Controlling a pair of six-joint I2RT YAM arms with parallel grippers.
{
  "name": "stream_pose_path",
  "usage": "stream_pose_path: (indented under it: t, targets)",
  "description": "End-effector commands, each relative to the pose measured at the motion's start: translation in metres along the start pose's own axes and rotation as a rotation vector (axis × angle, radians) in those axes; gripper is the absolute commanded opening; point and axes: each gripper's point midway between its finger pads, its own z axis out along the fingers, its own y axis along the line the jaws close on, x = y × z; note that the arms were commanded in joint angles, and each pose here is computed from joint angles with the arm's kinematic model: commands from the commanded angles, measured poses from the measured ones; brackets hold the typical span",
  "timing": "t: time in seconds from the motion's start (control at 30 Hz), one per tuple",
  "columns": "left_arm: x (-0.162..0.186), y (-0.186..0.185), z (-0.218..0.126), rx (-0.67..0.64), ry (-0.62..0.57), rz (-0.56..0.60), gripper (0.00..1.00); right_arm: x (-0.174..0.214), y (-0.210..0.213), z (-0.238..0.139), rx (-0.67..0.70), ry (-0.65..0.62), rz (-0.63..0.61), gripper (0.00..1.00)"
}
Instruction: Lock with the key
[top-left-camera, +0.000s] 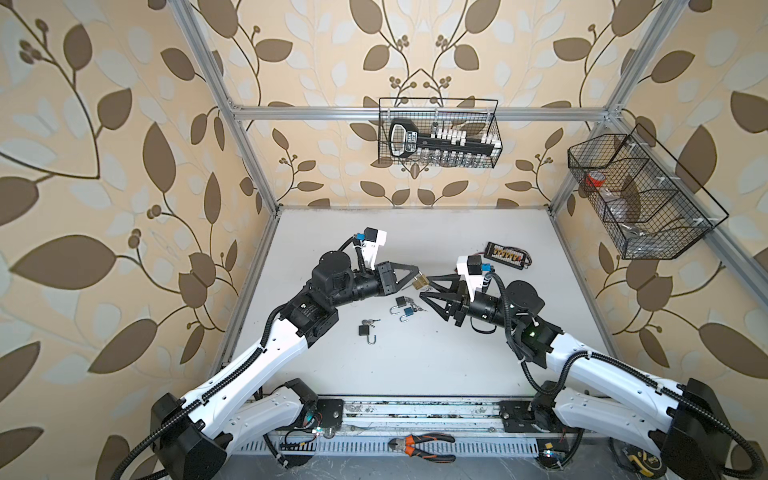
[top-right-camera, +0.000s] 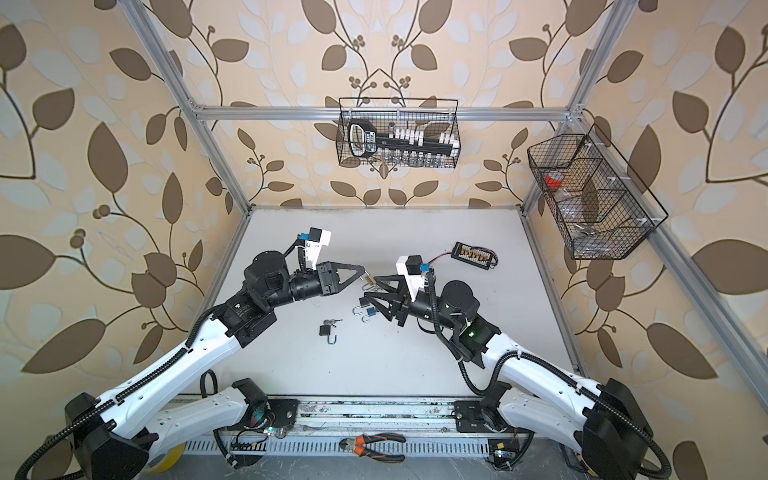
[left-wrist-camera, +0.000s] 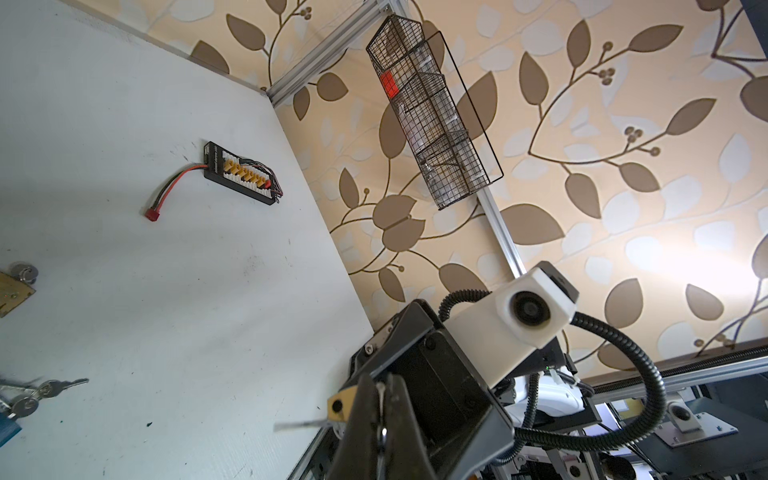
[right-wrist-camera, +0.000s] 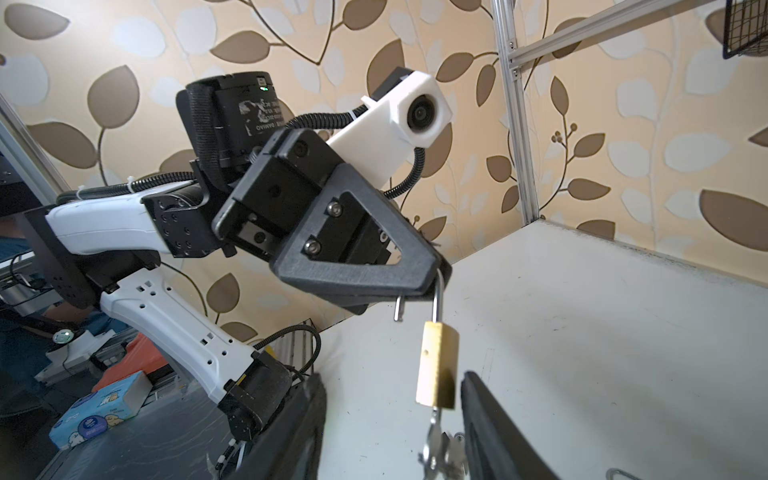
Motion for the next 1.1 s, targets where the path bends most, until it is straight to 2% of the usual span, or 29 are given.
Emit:
stream_pose_path:
  t: [0.0,0.43,0.57,0.8,0.87,1.07]
  targets:
    - [-0.012,-0.038,-0.009,0.098,-0.036,0.063,0.00,-0.019,-0.001,0.005,0.025,-0.046,-0.030,0.50]
    - [-0.008,-0.039,-0.013,0.102,-0.027,0.075,0.00,-0.022,-0.002,0.011,0.027,-0.041,-0.007,0.29]
    - [-0.007,-0.038,-0.013,0.100,-0.026,0.074,0.00,-0.022,-0.003,0.011,0.029,-0.041,-0.004,0.26]
    - [-0.006,-0.038,-0.015,0.092,-0.030,0.071,0.00,-0.021,-0.004,0.010,0.036,-0.038,0.012,0.08]
    - [-0.007,-0.039,-0.015,0.094,-0.027,0.101,0.00,-0.021,-0.004,0.009,0.038,-0.034,0.024,0.01]
    - [-0.005,-0.052,-0.014,0.105,0.035,0.211,0.00,-0.028,0.013,0.008,-0.047,-0.023,0.058,0.00]
